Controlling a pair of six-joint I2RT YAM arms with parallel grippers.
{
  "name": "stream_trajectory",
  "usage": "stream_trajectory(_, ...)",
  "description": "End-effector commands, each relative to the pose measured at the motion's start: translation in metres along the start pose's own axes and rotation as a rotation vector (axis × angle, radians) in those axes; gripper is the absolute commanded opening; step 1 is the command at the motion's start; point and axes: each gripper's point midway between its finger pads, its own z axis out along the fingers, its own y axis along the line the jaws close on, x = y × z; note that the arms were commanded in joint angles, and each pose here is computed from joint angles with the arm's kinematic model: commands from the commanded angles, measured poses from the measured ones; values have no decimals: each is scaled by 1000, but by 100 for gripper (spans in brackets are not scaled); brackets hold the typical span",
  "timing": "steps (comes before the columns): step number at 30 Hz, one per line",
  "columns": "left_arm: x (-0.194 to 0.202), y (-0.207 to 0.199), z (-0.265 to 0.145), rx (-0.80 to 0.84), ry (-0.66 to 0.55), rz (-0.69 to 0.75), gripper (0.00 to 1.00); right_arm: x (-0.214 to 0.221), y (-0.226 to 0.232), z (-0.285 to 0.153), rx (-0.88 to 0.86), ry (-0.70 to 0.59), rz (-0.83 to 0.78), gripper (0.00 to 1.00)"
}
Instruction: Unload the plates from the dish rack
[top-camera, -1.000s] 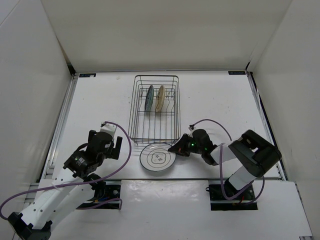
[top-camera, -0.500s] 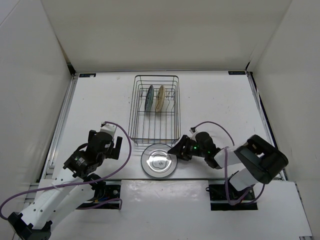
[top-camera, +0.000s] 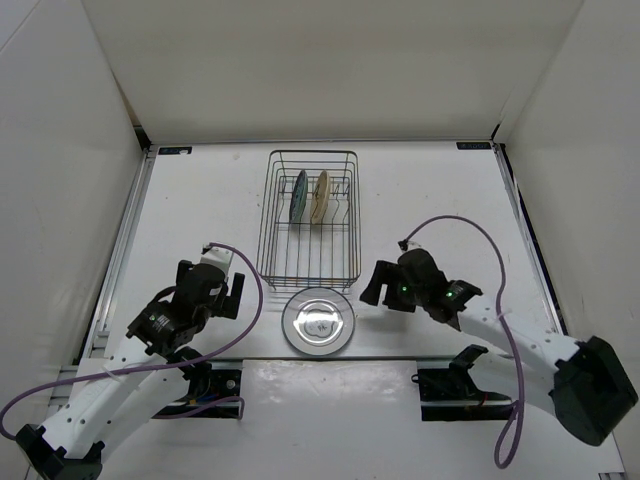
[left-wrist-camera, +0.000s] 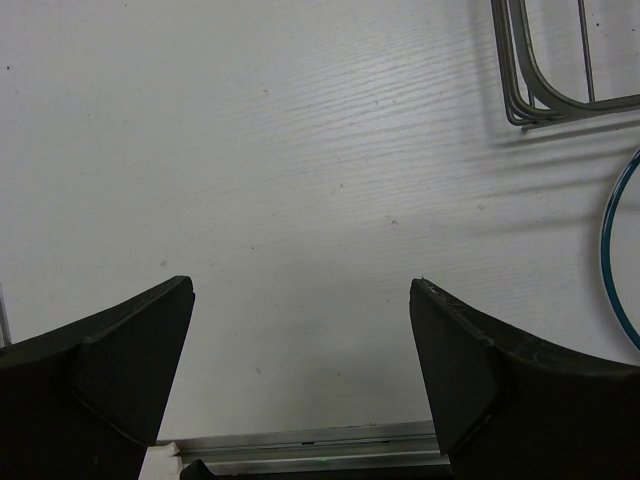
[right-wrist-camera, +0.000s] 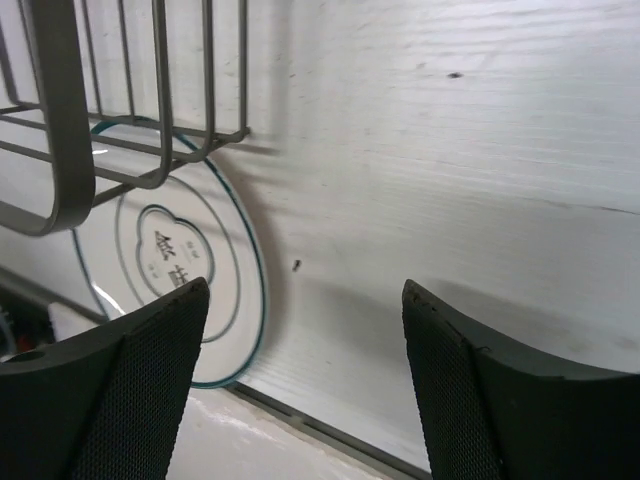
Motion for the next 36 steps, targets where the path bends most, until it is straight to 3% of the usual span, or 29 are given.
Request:
stream_trajectory(1, -2, 1, -2, 2, -9, -19, 100, -4, -43, -32, 234, -15, -116, 81)
stream_trajectory(4, -3, 0, -2, 5, -20, -20, 100, -29, -35, -54, 253, -100, -164, 81)
stream_trajectory(8, -3, -2, -2, 15, -13, -21, 100, -75, -7, -79, 221, -243, -289, 69)
stream_trajectory(13, -3, -3, -2, 21, -12, -19, 100, -152, 64, -109, 132, -427, -370, 62)
stream_trajectory(20, -5, -1, -4, 19, -31, -24, 100, -225, 137, -70, 124, -421, -458, 56)
stream_trajectory(21, -5, -1, -4, 17, -35, -25, 100, -226, 130, -44, 171, -379, -466, 55)
stream_trajectory(22, -4, -1, -3, 17, -31, -24, 100, -244, 147, -50, 157, -424, -470, 55)
stream_trajectory(26, -5, -1, -4, 20, -33, -26, 100, -259, 141, 1, 255, -359, -498, 54)
stream_trajectory(27, -5, -2, -4, 21, -35, -26, 100, -270, 155, -9, 232, -395, -494, 54)
stream_trajectory(31, -6, -3, -5, 29, -42, -29, 100, -268, 149, 41, 267, -316, -515, 54)
stream_trajectory(36, -7, -3, -5, 34, -46, -33, 100, -274, 147, 70, 286, -294, -506, 54)
